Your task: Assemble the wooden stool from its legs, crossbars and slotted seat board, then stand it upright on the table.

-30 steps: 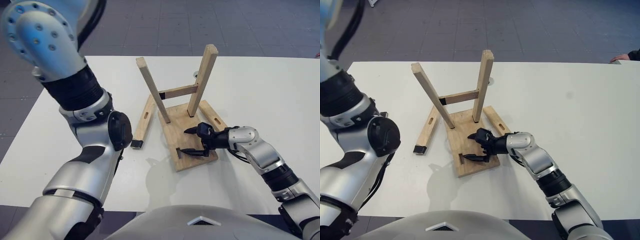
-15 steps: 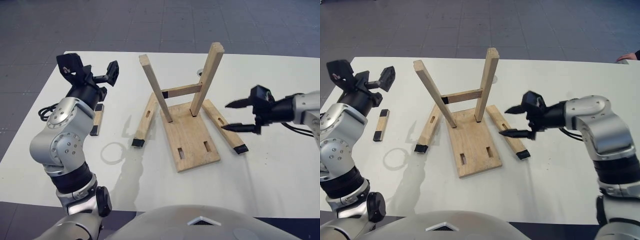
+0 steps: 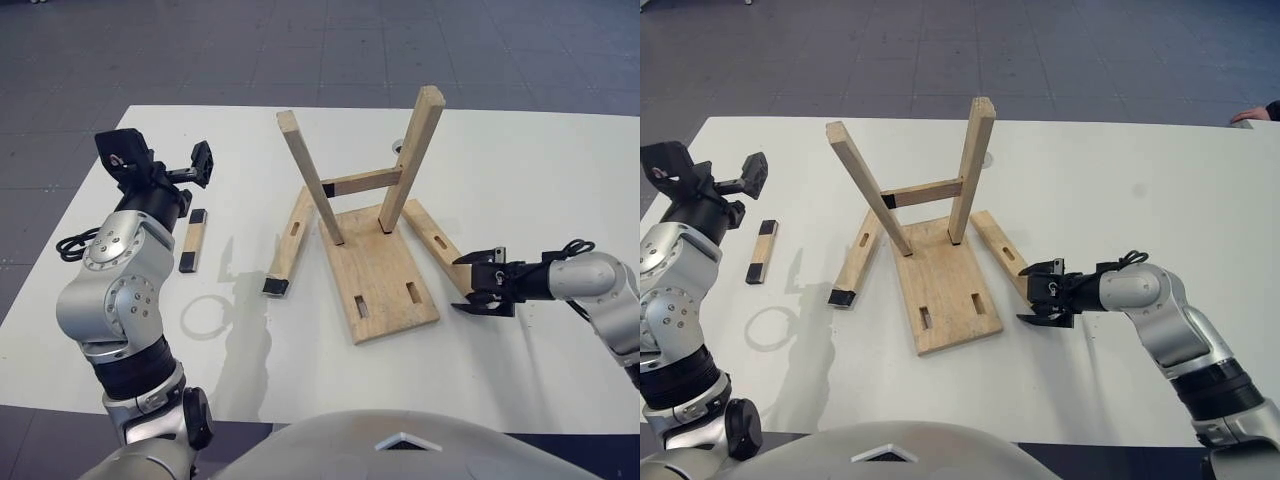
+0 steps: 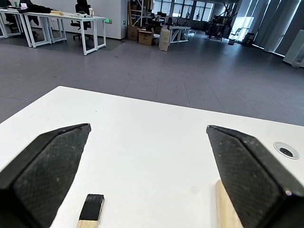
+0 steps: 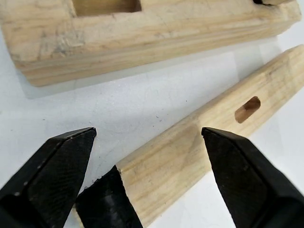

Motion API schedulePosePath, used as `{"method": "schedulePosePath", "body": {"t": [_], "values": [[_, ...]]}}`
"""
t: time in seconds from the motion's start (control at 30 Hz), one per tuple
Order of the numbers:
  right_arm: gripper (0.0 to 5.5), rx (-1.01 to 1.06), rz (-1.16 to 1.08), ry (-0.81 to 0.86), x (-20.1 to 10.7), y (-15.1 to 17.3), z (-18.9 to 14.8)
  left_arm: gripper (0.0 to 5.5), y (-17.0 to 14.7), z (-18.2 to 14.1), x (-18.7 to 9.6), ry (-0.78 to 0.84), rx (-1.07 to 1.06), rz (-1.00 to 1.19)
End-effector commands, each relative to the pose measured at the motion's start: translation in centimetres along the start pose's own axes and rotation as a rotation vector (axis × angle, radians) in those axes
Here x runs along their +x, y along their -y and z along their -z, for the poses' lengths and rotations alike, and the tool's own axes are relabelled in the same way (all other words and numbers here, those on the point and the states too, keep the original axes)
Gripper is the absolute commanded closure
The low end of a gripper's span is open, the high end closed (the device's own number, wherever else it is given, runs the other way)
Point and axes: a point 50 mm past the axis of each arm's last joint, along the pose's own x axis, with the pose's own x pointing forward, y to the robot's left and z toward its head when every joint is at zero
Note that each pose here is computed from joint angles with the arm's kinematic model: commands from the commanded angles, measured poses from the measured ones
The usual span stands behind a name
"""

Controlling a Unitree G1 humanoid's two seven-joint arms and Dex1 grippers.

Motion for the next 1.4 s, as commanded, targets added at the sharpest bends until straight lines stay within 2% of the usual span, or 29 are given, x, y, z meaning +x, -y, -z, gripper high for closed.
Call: {"method": "schedulePosePath", "body": {"t": [0.03,0.2,0.37,0.5,0.6,0.77,1.03,1.4], "values": [[1.36,-0.030,-0.008,0.015,0.3,-0.3,-0.8,0.96,-0.3,0.2,-0.1,0.002,0.006,-0.024],[1.36,-0.053,-0.071,0.120,2.4,-2.9,-3.8,0.96,-1.7,1.4,-0.1,-0.042,0.053,-0.107],[1.36,-0.038,-0.041,0.130,2.6,-2.7,-4.4,0.96,-2.3,3.1,-0.2,-0.130,0.074,-0.125],[1.36,-0.027,0.029,0.092,1.6,-1.2,-3.8,0.96,-3.1,6.0,-1.1,-0.279,0.050,-0.123],[1.36,-0.033,0.136,0.082,0.1,1.3,-3.9,0.96,-4.5,8.1,-2.0,-0.370,0.072,-0.164],[1.36,-0.052,0.337,0.160,-3.1,5.3,-6.5,0.96,-6.2,11.0,-2.8,-0.502,0.122,-0.143],[1.36,-0.023,0.417,0.288,-4.2,5.8,-9.8,0.96,-8.1,14.7,-2.9,-0.625,0.141,-0.108],[1.36,-0.005,0.442,0.327,-4.6,5.7,-11.0,2.85,-6.3,16.7,-4.1,-0.732,0.097,0.003]]}}
